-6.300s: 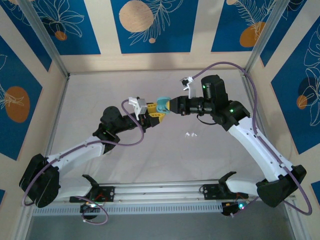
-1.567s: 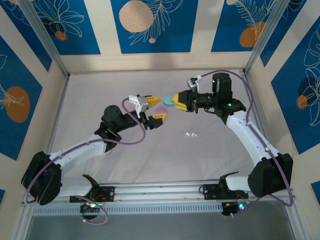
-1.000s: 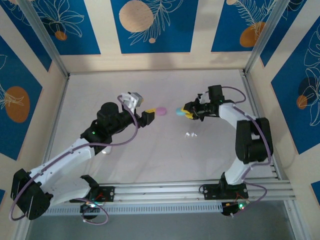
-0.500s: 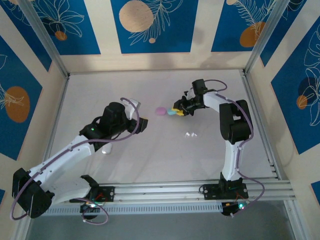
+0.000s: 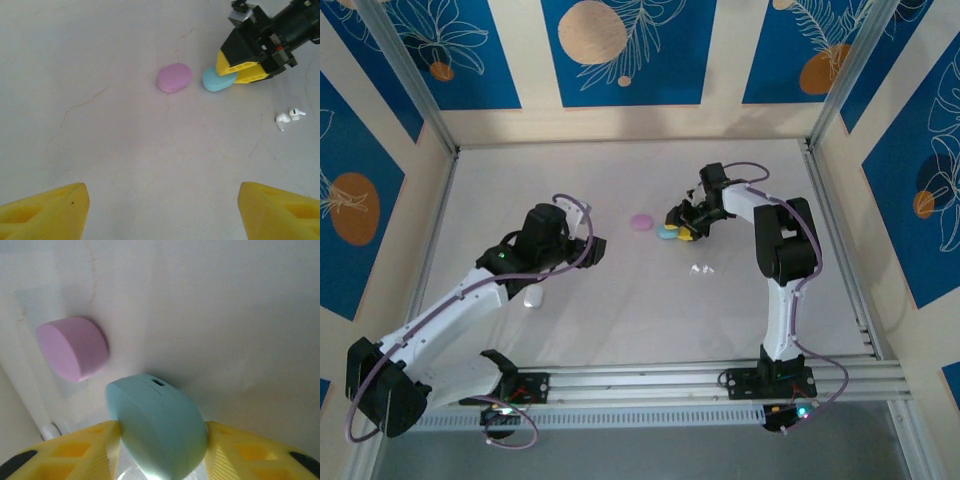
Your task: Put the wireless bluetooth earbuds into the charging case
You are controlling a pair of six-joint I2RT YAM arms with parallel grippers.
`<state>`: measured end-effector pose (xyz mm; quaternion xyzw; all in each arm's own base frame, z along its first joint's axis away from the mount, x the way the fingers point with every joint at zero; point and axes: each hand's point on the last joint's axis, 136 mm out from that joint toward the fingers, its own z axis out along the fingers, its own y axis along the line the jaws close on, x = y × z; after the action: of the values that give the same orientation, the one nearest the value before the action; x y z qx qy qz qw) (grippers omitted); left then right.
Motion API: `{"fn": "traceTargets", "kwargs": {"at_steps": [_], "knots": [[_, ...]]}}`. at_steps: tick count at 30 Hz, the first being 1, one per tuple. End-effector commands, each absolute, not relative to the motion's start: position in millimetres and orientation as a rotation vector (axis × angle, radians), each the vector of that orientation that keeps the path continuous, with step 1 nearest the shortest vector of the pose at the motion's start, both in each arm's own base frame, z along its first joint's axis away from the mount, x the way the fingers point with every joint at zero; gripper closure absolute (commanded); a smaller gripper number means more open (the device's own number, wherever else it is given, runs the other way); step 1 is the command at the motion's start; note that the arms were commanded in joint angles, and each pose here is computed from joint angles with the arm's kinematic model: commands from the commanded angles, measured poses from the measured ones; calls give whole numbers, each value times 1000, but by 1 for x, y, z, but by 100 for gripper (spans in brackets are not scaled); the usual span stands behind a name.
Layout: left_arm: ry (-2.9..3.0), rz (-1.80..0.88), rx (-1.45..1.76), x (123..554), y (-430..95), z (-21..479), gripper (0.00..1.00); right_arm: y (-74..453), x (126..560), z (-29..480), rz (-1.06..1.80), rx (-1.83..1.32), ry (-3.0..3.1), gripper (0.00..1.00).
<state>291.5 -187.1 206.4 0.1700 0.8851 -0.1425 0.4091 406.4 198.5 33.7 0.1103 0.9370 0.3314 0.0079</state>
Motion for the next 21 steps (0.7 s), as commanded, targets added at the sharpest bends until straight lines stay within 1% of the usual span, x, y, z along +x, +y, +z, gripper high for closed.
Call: {"fn": "traceTargets", "kwargs": {"at_steps": [1,6,11,16,21], "knots": [[2307,-314,316,292,-168,195,21,185,403,46,910,332,2940,50],[2422,-230,115,286,-131,171,19,180,394,74,885,291,2913,45],[2589,-181,-108,264,-93,128,17,180,375,122,873,208,2816,40],[2707,-81,-300,240,-64,87,17,185,354,159,887,138,2743,40],[2767,129,-400,230,-35,63,16,192,338,178,917,113,2731,40]]}}
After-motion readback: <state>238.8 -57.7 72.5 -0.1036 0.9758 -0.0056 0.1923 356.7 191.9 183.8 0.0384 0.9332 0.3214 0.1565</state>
